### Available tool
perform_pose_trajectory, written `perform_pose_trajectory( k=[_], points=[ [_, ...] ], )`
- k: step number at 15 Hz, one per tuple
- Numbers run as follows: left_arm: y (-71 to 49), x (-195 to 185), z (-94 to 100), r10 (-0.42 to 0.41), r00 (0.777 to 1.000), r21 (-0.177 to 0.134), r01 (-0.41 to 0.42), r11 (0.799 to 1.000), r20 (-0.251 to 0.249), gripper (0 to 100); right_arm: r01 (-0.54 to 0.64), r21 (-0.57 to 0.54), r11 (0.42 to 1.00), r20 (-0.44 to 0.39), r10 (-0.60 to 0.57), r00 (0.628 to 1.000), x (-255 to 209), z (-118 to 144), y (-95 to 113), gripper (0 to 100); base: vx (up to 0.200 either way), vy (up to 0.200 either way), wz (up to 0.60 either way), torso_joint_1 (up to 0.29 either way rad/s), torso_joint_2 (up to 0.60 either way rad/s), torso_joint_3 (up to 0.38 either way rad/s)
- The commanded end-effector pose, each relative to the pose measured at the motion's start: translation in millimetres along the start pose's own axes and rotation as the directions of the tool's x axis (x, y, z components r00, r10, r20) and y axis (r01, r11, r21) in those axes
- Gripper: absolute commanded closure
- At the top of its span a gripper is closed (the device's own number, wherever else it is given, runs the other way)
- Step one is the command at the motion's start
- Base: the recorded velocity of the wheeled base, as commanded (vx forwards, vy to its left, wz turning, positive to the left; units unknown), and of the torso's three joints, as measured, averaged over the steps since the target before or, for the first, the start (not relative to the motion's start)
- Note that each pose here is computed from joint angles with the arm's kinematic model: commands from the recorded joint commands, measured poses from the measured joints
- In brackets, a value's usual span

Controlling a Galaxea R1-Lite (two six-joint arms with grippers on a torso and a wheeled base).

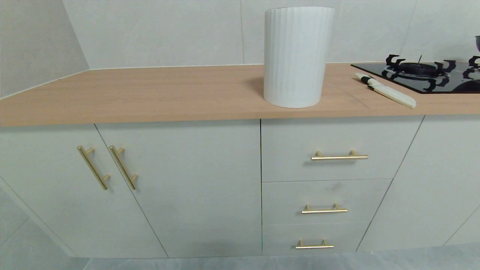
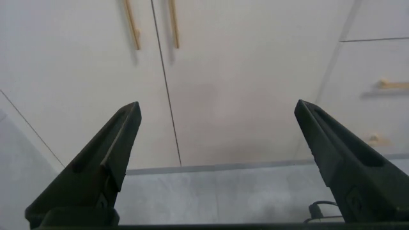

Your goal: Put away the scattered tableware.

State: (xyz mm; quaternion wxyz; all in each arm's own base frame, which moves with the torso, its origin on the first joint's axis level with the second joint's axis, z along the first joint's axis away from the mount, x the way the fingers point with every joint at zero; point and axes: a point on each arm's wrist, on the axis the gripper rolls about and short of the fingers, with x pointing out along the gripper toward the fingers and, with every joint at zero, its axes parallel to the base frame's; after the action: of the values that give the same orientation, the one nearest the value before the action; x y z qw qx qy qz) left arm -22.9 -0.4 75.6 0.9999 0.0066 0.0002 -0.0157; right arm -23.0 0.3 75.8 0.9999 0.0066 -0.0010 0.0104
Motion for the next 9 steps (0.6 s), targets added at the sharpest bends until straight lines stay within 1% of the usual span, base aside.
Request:
perform_pose_trajectory(
  k=[1,7,9],
  points=[
    [0.0,0.0,0.2,-0.001,1.0,0.001,0.001,1.0,0.001,0,-0.001,-0.001,1.0,-0.002,0.001,1.0,0.2,0.1,0.0,0,0.2,0.0,0.0,0.002,0.01,-0.007],
    [0.0,0.0,0.2,-0.001,1.0,0.001,0.001,1.0,0.001,0,-0.001,0.001,1.0,-0.001,0.001,1.0,0.0,0.1,0.0,0,0.2,0.0,0.0,0.002,0.0,0.002],
    [0.0,0.0,0.2,-0.002,1.0,0.001,0.002,1.0,0.001,0,-0.001,0.001,1.0,-0.002,0.001,1.0,0.2,0.1,0.0,0,0.0,0.0,0.0,0.0,0.0,0.0]
  ],
)
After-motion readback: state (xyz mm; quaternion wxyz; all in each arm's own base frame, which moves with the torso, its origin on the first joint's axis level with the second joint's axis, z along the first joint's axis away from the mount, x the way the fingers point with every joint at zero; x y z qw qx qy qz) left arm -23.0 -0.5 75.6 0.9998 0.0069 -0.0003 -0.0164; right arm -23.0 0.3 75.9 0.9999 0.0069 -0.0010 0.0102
